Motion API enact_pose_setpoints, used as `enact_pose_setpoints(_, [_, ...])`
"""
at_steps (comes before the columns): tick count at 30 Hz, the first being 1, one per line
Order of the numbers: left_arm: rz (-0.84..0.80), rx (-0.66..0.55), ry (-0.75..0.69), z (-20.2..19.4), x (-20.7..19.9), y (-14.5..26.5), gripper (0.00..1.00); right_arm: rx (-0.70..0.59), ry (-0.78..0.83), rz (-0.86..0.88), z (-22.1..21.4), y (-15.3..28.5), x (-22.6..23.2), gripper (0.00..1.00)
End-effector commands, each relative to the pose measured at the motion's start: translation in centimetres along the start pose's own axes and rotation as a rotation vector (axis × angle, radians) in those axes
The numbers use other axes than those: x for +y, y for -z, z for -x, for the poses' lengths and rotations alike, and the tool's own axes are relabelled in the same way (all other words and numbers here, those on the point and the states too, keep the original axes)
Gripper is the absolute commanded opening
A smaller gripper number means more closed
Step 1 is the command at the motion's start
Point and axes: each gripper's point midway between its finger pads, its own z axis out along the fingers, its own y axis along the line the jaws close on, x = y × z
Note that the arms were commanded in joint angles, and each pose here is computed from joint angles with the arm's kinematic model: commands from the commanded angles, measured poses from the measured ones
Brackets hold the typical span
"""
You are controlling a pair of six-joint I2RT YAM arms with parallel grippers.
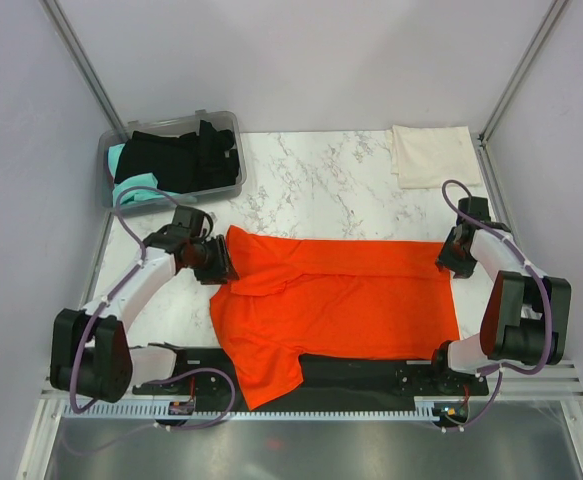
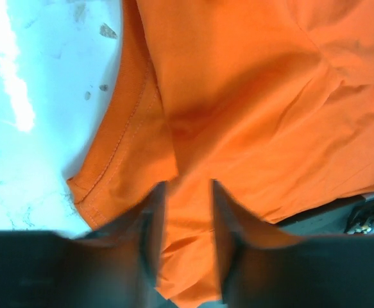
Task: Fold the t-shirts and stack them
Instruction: Fold the tshirt
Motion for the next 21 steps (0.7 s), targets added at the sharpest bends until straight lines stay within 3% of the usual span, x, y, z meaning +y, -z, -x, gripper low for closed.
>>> enact_pose_setpoints(1, [-0.001, -0.151, -0.074, 2.6, -0.5, 2.4, 0.47, -0.085, -0.016, 0.004, 2.5, 1.8, 0.2, 0.5])
enact_pose_setpoints(2, [0.007, -0.211, -0.091, 3.6, -0.7, 3.5, 0.62, -0.126, -0.022, 0.035, 3.5, 2.2, 0.8, 0.52])
enact_pose_setpoints(4, [0.042, -0.277, -0.15, 5.9, -0.7, 4.7, 0.67, -0.242, -0.031, 0.147, 6.2, 2.4, 3.0, 0.59])
enact_pose_setpoints(8, [0.0, -0.328, -0.214, 10.0, -2.8, 4.3, 0.71, -0.273, -0.065, 0.202, 8.7, 1.1, 5.0, 0.64])
enact_pose_setpoints(16, [0.09, -0.306, -0.217, 13.1, -0.6, -1.5, 0.67, -0.221, 0.088, 0.149, 8.6, -1.1, 4.4, 0.71])
enact_pose_setpoints(21, [0.109, -0.3, -0.175, 14.2, -0.1, -3.2, 0.55, -0.194, 0.143, 0.161, 8.4, -2.1, 4.7, 0.62])
